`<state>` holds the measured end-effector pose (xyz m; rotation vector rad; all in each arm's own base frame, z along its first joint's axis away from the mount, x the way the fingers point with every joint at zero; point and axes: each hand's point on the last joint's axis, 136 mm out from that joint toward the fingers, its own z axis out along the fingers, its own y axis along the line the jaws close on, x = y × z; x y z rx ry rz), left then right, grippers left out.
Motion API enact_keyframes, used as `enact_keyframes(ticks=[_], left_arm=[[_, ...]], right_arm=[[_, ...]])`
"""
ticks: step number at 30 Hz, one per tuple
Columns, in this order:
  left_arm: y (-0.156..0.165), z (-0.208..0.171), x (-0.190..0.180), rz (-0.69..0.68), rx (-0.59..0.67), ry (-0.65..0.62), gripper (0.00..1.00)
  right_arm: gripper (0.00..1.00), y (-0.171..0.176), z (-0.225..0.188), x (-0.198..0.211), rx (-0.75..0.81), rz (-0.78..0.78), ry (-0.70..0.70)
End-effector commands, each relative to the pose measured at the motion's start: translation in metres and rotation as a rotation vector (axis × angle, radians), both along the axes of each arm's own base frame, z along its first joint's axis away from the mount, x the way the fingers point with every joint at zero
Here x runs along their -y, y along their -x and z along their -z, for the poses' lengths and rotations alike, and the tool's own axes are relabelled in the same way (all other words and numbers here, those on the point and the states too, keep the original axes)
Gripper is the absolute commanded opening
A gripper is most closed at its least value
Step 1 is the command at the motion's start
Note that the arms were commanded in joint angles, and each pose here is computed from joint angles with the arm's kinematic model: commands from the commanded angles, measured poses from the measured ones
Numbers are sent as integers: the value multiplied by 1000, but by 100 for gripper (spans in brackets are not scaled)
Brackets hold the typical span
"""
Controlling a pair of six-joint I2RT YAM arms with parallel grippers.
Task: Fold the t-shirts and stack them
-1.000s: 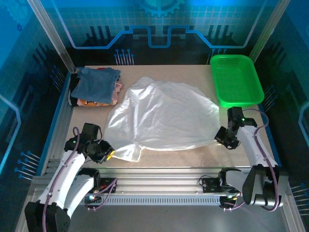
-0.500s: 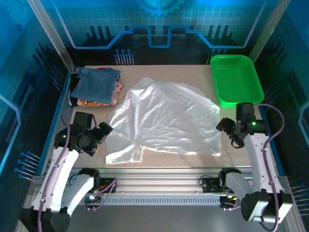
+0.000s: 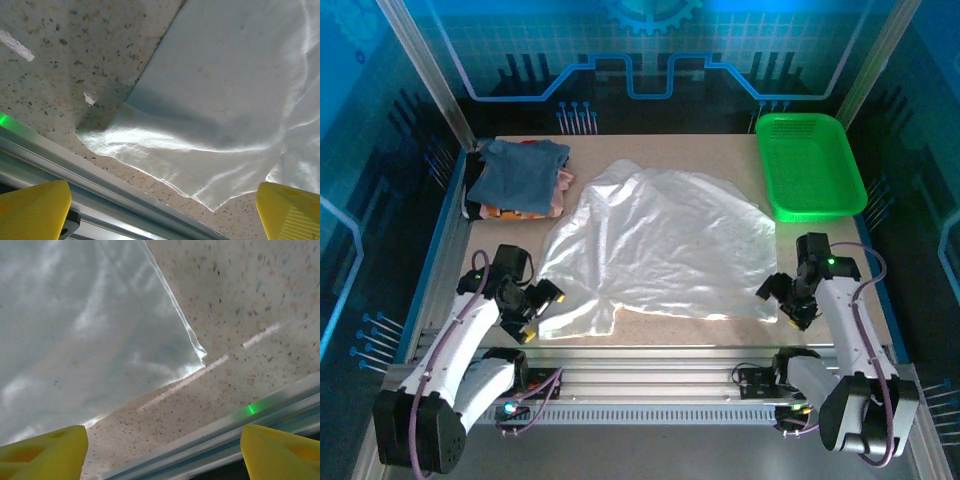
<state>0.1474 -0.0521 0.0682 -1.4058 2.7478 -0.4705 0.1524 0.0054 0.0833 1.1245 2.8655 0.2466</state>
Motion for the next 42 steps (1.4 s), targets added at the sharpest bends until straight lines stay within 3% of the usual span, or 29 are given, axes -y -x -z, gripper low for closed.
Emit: enact_keyframes(ticks=[1,2,10,15,17,21,28,30,35,42], left_arm=[[3,10,7,-17,-16,52,94],[4,13,8,-20,-19,57,93],[3,36,10,-34,-36,73,85],[-3,49,12,-37,-30,84,73],[-6,55,13,-37,-34,87,63],[-10,65,14,-22,-49,88,42],[-12,62,13,22,-61,78,0],[-10,58,12,32,-53,72,0],[-12,37,13,34,-2,76,0],[-41,-23,12,51,164,65,0]], right_arm=[[77,8,12,-5,-43,43,-37],[72,7,15,-6,-41,42,-45],[64,-2,40,-11,-53,88,-72],[55,-19,56,-10,-22,128,-75],[52,-28,60,-6,5,137,-60],[39,-42,68,-2,21,151,-42],[5,-47,72,-2,-14,149,-32],[0,-44,69,-1,-14,154,-27],[0,-34,50,-4,-10,142,-28],[0,-27,11,-5,66,145,-9]])
